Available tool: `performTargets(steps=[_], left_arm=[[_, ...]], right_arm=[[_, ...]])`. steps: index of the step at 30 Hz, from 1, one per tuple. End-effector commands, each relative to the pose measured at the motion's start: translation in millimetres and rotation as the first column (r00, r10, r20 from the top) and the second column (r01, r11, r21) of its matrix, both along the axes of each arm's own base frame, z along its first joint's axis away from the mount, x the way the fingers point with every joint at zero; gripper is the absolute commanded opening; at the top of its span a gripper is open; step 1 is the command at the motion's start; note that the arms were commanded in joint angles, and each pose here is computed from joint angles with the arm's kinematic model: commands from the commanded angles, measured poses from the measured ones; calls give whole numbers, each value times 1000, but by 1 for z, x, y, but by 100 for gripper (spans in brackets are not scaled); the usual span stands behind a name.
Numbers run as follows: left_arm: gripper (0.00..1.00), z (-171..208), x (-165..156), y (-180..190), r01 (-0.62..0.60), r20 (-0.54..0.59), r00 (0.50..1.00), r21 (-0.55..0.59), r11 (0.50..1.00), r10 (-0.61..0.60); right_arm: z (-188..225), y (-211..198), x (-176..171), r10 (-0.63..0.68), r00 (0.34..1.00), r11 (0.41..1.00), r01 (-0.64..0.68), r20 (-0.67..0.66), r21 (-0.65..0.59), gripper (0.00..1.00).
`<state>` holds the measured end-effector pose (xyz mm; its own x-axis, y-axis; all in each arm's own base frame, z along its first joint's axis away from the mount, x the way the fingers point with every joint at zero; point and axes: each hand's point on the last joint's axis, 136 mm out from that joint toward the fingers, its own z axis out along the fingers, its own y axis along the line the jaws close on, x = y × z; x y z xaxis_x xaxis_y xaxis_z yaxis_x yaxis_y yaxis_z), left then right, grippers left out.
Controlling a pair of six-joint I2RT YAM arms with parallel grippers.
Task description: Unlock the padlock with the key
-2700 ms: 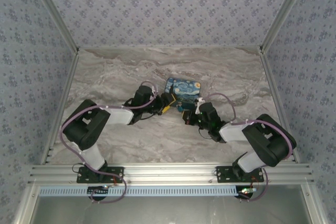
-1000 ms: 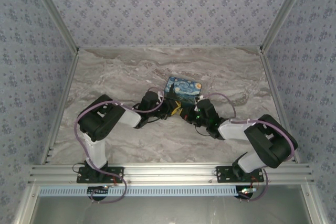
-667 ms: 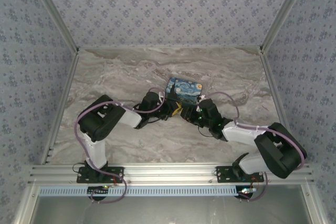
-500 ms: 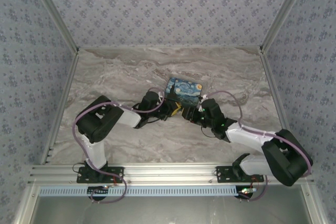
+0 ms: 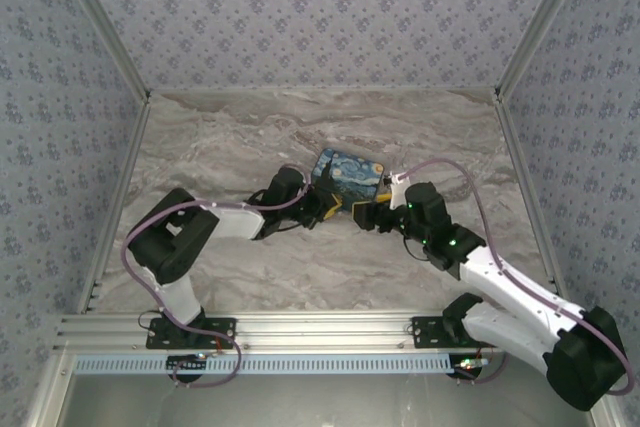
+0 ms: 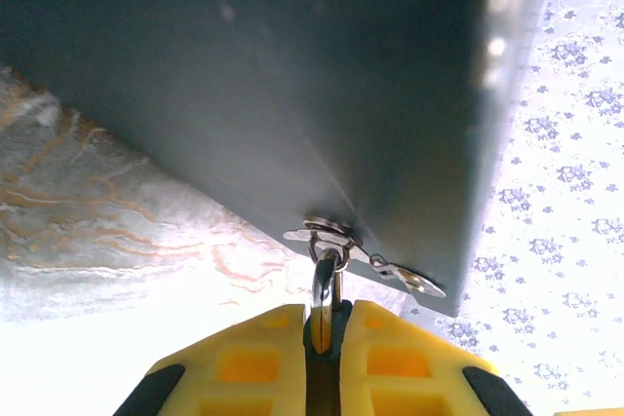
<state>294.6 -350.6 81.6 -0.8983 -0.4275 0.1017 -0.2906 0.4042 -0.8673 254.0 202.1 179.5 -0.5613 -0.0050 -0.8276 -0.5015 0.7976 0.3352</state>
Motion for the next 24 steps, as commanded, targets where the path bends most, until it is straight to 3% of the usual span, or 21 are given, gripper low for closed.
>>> performTargets(steps=[1, 6, 13, 17, 24], left_arm=[[0, 26, 2, -1, -17, -16, 1000, -7, 1000, 17], [0, 23, -4, 3, -32, -96, 995, 17, 999, 33], [0, 24, -12, 0, -39, -179, 983, 12, 999, 41], [0, 27, -16, -5, -29, -204, 979, 6, 1000, 30], [0, 27, -22, -7, -29, -232, 972, 9, 1000, 30]], right_arm=[[10, -3, -8, 139, 981, 978, -115, 138, -172, 78], [12, 6, -25, 343, 905, 900, -240, 250, -364, 76], [-3, 7, -30, 518, 799, 707, -199, 305, -679, 76], [-15, 10, -32, 590, 738, 620, -157, 326, -769, 76], [-25, 18, -32, 633, 687, 574, -107, 357, -812, 75]])
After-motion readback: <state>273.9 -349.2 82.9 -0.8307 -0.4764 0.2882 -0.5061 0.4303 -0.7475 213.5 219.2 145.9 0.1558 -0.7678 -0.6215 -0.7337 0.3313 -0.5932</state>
